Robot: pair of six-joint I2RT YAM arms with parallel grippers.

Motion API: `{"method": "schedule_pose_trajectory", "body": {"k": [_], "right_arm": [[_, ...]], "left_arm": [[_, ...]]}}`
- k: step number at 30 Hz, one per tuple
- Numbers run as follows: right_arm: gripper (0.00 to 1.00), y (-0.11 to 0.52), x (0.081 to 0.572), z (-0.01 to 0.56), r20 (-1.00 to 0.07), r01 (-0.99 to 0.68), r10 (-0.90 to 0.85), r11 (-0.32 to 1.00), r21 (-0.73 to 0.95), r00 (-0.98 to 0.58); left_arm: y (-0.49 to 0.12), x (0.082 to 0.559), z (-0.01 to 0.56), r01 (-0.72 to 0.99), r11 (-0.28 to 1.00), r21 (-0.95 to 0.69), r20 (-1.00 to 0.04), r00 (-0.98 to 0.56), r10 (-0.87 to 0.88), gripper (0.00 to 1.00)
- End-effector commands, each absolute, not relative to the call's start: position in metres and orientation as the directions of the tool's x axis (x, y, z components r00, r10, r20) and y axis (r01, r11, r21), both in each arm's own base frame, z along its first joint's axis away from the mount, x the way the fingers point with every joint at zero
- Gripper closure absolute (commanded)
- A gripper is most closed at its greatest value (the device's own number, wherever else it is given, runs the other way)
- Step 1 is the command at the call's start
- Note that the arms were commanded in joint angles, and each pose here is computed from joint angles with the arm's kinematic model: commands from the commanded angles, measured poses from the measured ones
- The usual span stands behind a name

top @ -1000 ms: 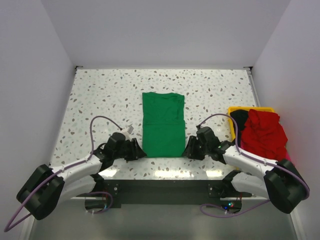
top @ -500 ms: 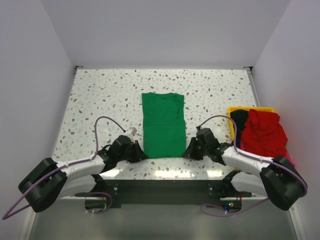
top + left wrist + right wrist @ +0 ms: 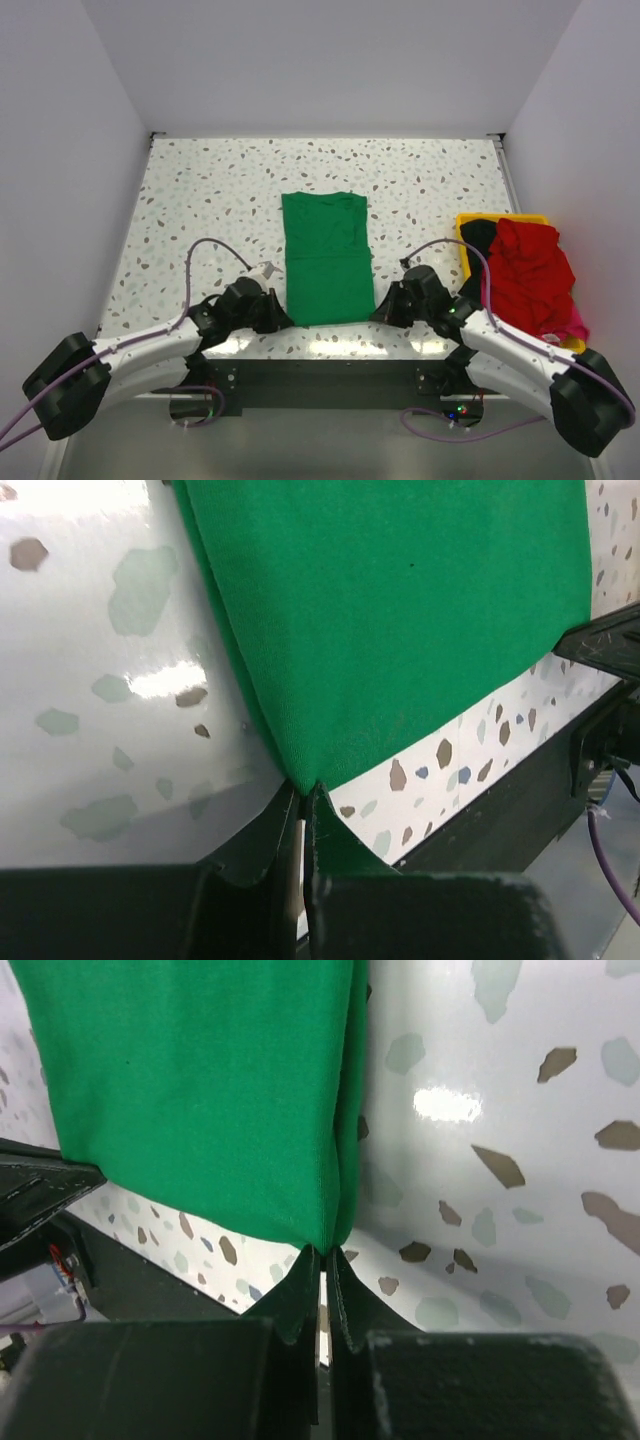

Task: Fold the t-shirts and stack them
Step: Fold the tshirt

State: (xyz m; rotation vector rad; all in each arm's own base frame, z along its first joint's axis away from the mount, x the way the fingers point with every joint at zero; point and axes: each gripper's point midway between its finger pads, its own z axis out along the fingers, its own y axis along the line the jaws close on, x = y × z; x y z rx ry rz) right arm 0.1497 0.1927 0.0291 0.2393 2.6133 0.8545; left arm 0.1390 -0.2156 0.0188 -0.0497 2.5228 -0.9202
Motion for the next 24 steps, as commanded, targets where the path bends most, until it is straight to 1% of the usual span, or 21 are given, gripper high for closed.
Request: {"method": "schedule_pose_trajectory", "body": {"k": [1, 2, 3, 7, 9, 14, 15, 20, 21, 23, 24], "right_arm": [[1.0, 0.185, 0.126, 0.022, -0.266, 0.034, 0.233, 0.808, 0.588, -0.935], [1.0, 0.186, 0.125, 0.028, -0.278, 0.02, 0.236, 0.794, 0.608, -0.931], [1.0, 0.184, 0.119, 0.027, -0.268, 0.021, 0.229, 0.796, 0.605, -0.936], [1.0, 0.18, 0.111, 0.036, -0.281, 0.006, 0.226, 0.788, 0.616, -0.933], [1.0, 0.177, 0.115, 0.05, -0.322, -0.014, 0.232, 0.792, 0.61, -0.918], [1.0, 0.172, 0.136, 0.087, -0.428, -0.069, 0.216, 0.827, 0.558, -0.877], [1.0, 0.173, 0.142, 0.097, -0.444, -0.072, 0.216, 0.834, 0.547, -0.87], [1.0, 0.182, 0.162, 0.128, -0.497, -0.106, 0.206, 0.841, 0.53, -0.843], [1.0, 0.186, 0.169, 0.141, -0.516, -0.121, 0.211, 0.835, 0.537, -0.83], [1.0, 0.188, 0.18, 0.146, -0.532, -0.121, 0.202, 0.851, 0.511, -0.822], [1.0, 0.192, 0.188, 0.163, -0.556, -0.136, 0.212, 0.845, 0.518, -0.803]], "left_arm": [[-0.213, 0.128, 0.02, 0.11, 0.785, -0.609, -0.387, -0.906, -0.172, 1.0], [-0.214, 0.123, 0.021, 0.11, 0.784, -0.612, -0.379, -0.91, -0.168, 1.0], [-0.214, 0.121, 0.022, 0.113, 0.78, -0.615, -0.377, -0.911, -0.166, 1.0], [-0.22, 0.117, 0.038, 0.145, 0.763, -0.63, -0.402, -0.901, -0.161, 1.0], [-0.22, 0.123, 0.049, 0.152, 0.762, -0.63, -0.428, -0.886, -0.178, 1.0], [-0.227, 0.139, 0.085, 0.182, 0.749, -0.637, -0.489, -0.846, -0.21, 1.0], [-0.232, 0.144, 0.099, 0.194, 0.737, -0.647, -0.5, -0.838, -0.219, 1.0], [-0.238, 0.165, 0.126, 0.207, 0.759, -0.618, -0.558, -0.796, -0.237, 1.0], [-0.244, 0.171, 0.135, 0.214, 0.758, -0.616, -0.566, -0.79, -0.237, 1.0], [-0.246, 0.179, 0.142, 0.224, 0.768, -0.599, -0.584, -0.779, -0.228, 1.0], [-0.252, 0.187, 0.152, 0.231, 0.766, -0.599, -0.592, -0.773, -0.229, 1.0]]}}
